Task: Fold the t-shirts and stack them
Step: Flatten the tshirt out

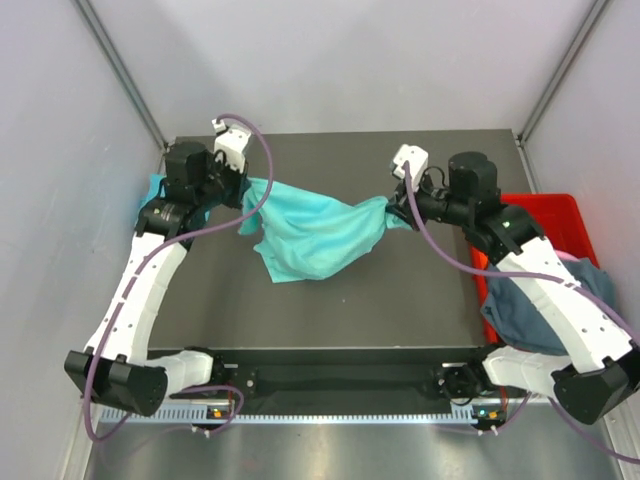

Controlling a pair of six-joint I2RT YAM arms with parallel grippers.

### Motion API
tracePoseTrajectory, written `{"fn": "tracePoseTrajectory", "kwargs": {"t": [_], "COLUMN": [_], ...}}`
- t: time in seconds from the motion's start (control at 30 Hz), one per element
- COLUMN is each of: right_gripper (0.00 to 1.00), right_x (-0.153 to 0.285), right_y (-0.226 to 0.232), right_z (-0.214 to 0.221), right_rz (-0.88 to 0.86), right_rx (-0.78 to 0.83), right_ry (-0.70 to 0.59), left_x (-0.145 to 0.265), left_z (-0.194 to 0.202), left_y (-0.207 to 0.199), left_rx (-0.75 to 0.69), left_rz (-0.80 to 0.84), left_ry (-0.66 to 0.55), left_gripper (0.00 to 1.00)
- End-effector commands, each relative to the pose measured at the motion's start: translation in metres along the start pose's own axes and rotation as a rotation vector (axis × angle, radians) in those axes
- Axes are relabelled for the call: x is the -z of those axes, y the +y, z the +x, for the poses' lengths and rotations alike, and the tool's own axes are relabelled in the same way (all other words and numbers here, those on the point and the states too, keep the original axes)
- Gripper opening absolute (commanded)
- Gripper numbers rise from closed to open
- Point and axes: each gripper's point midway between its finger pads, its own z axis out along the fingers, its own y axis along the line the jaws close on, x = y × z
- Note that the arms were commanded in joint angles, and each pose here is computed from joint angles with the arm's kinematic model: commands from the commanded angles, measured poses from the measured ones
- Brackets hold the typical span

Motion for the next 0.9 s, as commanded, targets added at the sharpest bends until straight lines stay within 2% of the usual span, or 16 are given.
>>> {"fn": "tracePoseTrajectory", "kwargs": {"t": [0.0,0.2,0.33,0.6,0.73,0.77,0.83,0.87], "right_gripper": [0.0,0.0,0.0,0.0,0.0,0.0,0.0,0.0], "right_x": [0.018,0.029,0.045,0.079,0.062,0.056,0.034,0.027], "right_y": [0.016,0.014,-0.011,-0.012,-0.022,-0.024,-0.031,-0.033], "right_z": [-0.015,-0.053,-0.093,-0.12,-0.092,-0.082,-0.047,-0.034], "right_rz": [-0.074,-0.085,0.042,0.066,0.107,0.11,0.127,0.137], "right_rx": [0.049,0.074,0.117,0.099,0.092,0.09,0.073,0.066], "right_ry": [-0.047,-0.113,-0.175,-0.271,-0.212,-0.193,-0.124,-0.1], "left_x": [0.038,0.057,0.067,0.11,0.083,0.064,0.042,0.022], "left_z": [-0.009,-0.037,-0.06,-0.106,-0.091,-0.066,-0.047,-0.011], "left_y": [-0.012,-0.011,-0.006,-0.002,0.006,0.004,0.005,0.003], "left_rx": [-0.004,-0.054,-0.089,-0.113,-0.081,-0.066,-0.063,-0.042], "left_rz": [0.035,0.032,0.013,-0.017,-0.033,-0.017,-0.009,0.004], "left_ry": [-0.021,-0.079,-0.138,-0.284,-0.239,-0.18,-0.156,-0.08], "left_gripper": [0.0,0.0,0.0,0.0,0.0,0.0,0.0,0.0]}}
